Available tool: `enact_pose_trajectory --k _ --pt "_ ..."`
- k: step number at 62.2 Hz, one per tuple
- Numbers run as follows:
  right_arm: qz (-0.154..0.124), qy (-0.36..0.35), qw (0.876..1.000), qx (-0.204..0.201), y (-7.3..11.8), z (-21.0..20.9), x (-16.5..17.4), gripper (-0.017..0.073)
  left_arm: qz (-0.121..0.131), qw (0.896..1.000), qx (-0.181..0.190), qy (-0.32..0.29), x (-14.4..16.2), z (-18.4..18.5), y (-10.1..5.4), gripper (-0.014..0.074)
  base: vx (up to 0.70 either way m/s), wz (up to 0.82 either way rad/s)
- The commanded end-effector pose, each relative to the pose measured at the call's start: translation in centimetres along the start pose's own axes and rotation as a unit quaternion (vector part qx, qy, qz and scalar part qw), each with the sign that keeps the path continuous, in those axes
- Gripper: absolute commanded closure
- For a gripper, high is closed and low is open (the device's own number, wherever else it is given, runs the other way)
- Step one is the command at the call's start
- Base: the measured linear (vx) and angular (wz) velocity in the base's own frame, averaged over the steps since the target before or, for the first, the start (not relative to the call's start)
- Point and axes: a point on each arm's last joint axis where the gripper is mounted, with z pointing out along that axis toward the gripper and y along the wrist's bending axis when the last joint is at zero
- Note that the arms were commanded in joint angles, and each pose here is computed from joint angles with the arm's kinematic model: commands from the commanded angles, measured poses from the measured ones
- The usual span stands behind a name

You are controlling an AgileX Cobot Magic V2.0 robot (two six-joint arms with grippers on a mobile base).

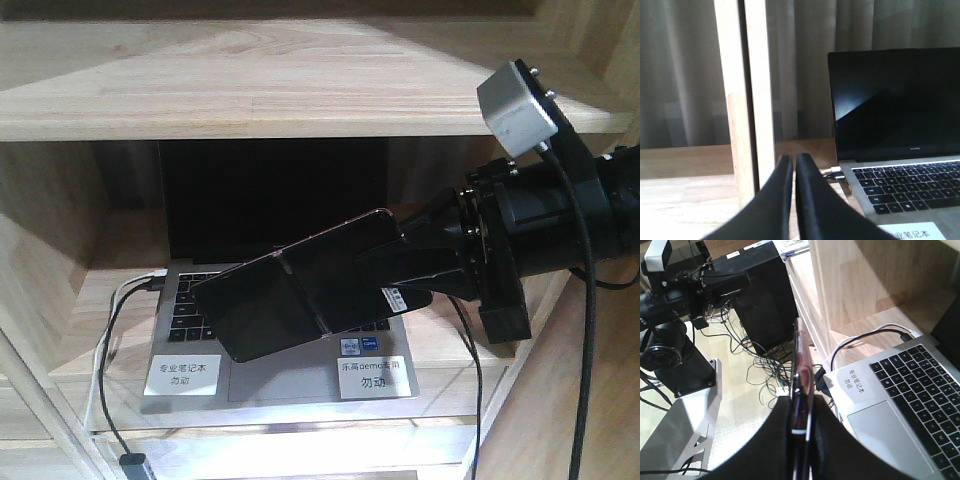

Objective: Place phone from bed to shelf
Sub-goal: 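Raise the phone with the right gripper above the laptop shelf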

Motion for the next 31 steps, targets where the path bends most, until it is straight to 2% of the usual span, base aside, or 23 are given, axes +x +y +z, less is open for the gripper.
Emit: enact_pose_trajectory --k 1,31 --pt "-0.012 -0.042 0.998 -0.036 1.56 -0.86 -1.52 0.0562 -0.01 0.999 -0.002 -0.053 -1.53 -0.21 0.05 0.0592 0.02 0.0" --pt "-0.012 -0.042 0.998 -0.036 1.57 -0.86 -1.53 0.0562 -0.01 0.999 -0.002 -0.053 -1.53 -0.21 0.05 0.0592 0.0 0.0"
